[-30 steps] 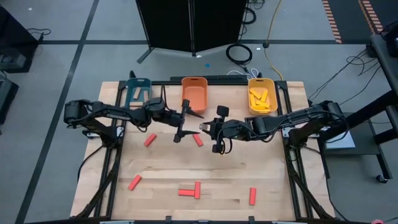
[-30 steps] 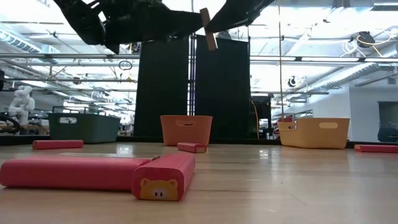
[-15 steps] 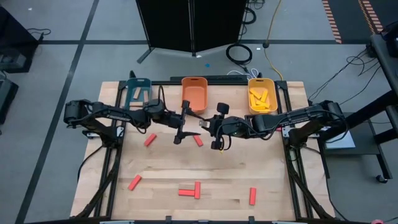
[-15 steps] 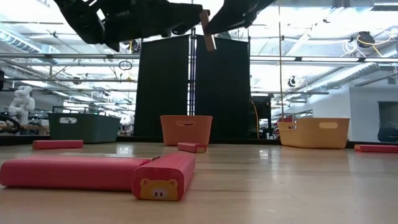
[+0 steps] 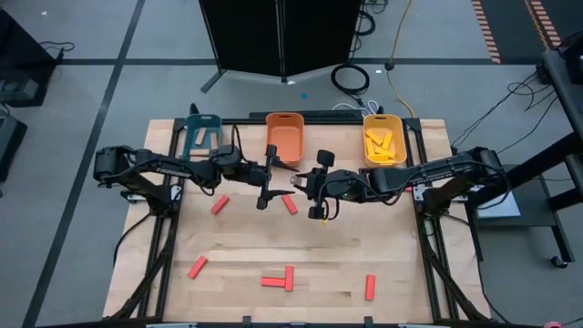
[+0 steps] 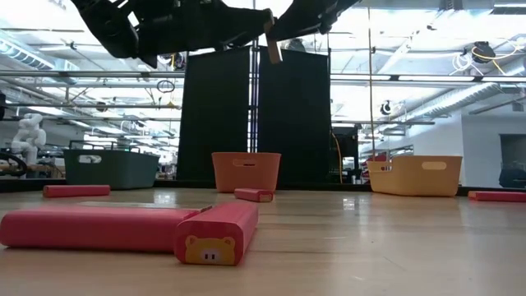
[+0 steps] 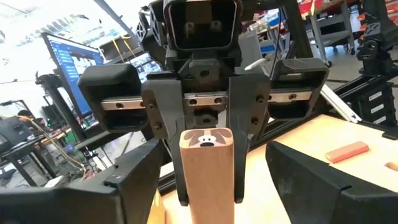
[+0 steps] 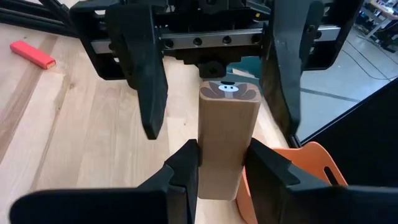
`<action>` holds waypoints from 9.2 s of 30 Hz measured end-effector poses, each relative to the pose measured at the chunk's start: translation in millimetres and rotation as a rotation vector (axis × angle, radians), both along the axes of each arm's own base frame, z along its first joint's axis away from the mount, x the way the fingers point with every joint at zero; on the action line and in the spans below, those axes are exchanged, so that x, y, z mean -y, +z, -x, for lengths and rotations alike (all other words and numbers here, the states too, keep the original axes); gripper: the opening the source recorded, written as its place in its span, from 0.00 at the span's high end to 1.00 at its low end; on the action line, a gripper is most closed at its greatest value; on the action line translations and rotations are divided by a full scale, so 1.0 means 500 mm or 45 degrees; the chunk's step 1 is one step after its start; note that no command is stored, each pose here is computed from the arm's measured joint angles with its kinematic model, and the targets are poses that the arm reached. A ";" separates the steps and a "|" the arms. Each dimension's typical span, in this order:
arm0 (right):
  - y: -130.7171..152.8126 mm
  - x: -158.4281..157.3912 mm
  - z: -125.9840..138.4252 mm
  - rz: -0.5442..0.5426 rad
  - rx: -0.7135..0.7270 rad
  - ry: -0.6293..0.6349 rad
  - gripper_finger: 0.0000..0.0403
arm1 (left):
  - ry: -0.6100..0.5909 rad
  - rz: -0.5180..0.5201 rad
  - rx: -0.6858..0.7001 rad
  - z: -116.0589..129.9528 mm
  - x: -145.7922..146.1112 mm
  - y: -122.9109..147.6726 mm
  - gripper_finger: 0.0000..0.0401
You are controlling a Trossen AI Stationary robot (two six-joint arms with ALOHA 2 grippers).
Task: Sort blocks
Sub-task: Put the brown block into the blue bin
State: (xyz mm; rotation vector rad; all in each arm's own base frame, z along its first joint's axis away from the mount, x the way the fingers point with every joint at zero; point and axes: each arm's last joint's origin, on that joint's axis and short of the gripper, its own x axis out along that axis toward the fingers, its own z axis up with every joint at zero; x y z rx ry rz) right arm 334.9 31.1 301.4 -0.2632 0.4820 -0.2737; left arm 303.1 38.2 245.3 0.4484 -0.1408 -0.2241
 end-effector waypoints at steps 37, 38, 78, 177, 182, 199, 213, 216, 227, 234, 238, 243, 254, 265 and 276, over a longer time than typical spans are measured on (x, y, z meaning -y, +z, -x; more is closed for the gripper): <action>0.059 0.011 0.072 0.036 -0.011 -0.039 0.53 | 0.366 -0.069 -0.100 0.024 -0.071 0.003 0.78; 0.066 0.012 0.081 0.021 -0.006 -0.026 0.53 | 0.391 -0.065 -0.114 0.026 -0.082 0.001 0.78; -0.041 0.027 0.092 0.055 -0.402 -0.036 0.55 | 2.080 0.676 -1.230 0.314 -0.258 -0.067 0.77; -0.046 -0.025 0.084 -0.309 -0.153 -0.071 0.55 | 0.084 0.308 -1.332 0.032 0.400 -0.225 0.42; -0.045 -0.025 0.084 -0.318 -0.144 -0.076 0.55 | 0.100 0.333 -1.346 0.030 0.401 -0.235 0.42; -0.042 -0.026 0.081 -0.261 -0.137 -0.035 0.55 | 0.413 0.160 -1.470 0.046 0.358 -0.253 0.42; -0.042 -0.026 0.081 -0.261 -0.138 -0.034 0.55 | 0.428 0.204 -1.276 0.064 0.332 -0.151 0.42; -0.042 -0.026 0.081 -0.269 -0.137 -0.040 0.55 | 0.418 0.194 -1.296 0.066 0.334 -0.156 0.42; -0.042 -0.026 0.081 -0.283 -0.133 -0.047 0.55 | 0.282 0.019 -1.408 0.055 0.347 -0.211 0.42; -0.042 -0.026 0.081 -0.281 -0.135 -0.046 0.55 | 0.258 0.027 -1.452 0.049 0.349 -0.232 0.44; -0.043 -0.026 0.082 -0.280 -0.139 -0.047 0.55 | 0.235 0.038 -1.464 0.049 0.350 -0.233 0.52; -0.043 -0.026 0.082 -0.279 -0.140 -0.046 0.55 | 0.244 0.045 -1.464 0.046 0.345 -0.233 0.65; -0.043 -0.026 0.082 -0.278 -0.143 -0.046 0.55 | 0.281 0.079 -1.460 0.039 0.328 -0.229 0.77; -0.045 -0.025 0.084 -0.253 -0.167 -0.036 0.55 | 0.571 -0.002 -1.360 0.073 0.261 -0.139 0.77; -0.047 -0.025 0.084 -0.206 -0.194 -0.009 0.55 | 1.273 0.142 -1.196 0.161 0.036 -0.007 0.78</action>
